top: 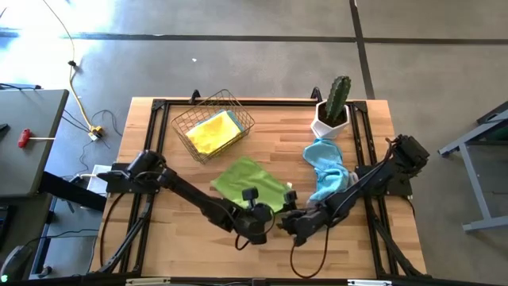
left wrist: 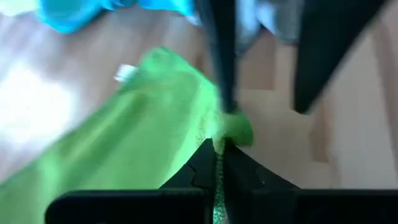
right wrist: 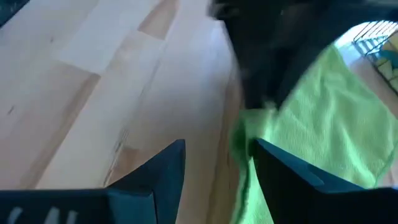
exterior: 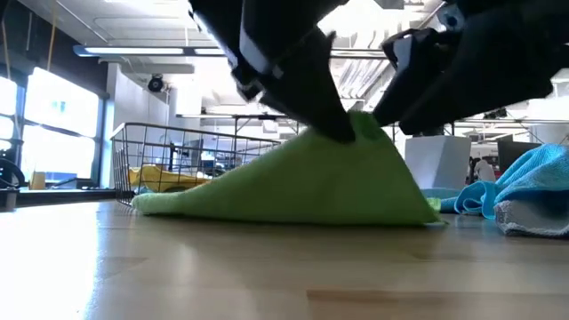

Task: Fold microfiber towels
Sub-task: Fold the green microfiber towel

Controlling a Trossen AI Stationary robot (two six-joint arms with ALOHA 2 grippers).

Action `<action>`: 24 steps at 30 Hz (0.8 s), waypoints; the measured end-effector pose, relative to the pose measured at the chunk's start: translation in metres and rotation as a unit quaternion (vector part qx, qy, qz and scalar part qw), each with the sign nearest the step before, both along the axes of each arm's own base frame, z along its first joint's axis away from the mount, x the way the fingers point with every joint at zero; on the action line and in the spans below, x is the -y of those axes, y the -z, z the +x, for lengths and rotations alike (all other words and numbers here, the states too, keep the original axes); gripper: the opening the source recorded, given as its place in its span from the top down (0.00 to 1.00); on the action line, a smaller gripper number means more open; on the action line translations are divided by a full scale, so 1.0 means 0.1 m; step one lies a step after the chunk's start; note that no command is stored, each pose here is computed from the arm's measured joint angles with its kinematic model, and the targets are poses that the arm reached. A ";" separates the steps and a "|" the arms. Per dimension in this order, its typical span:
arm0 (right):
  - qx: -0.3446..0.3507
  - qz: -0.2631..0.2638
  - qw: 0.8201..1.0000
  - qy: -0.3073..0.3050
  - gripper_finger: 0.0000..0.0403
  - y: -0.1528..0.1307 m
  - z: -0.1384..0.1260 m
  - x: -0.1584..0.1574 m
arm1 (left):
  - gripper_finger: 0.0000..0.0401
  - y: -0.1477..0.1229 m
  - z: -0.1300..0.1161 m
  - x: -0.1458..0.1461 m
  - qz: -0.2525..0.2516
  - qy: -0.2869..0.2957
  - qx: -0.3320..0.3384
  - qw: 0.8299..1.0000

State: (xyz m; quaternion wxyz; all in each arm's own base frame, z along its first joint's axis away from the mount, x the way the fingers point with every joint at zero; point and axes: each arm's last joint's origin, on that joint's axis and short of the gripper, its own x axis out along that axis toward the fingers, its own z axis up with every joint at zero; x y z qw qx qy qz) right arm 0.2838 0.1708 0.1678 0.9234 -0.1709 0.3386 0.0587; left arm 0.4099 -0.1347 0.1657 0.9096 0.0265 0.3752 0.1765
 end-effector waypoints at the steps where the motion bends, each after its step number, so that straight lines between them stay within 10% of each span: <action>1: 0.006 0.003 1.000 0.001 0.55 0.01 0.01 -0.01 | 0.99 -0.04 -0.01 -0.01 0.006 -0.005 0.002 1.000; 24: 0.005 -0.046 0.994 0.095 0.55 0.24 -0.04 -0.06 | 1.00 -0.03 -0.19 0.04 0.010 -0.036 -0.049 0.998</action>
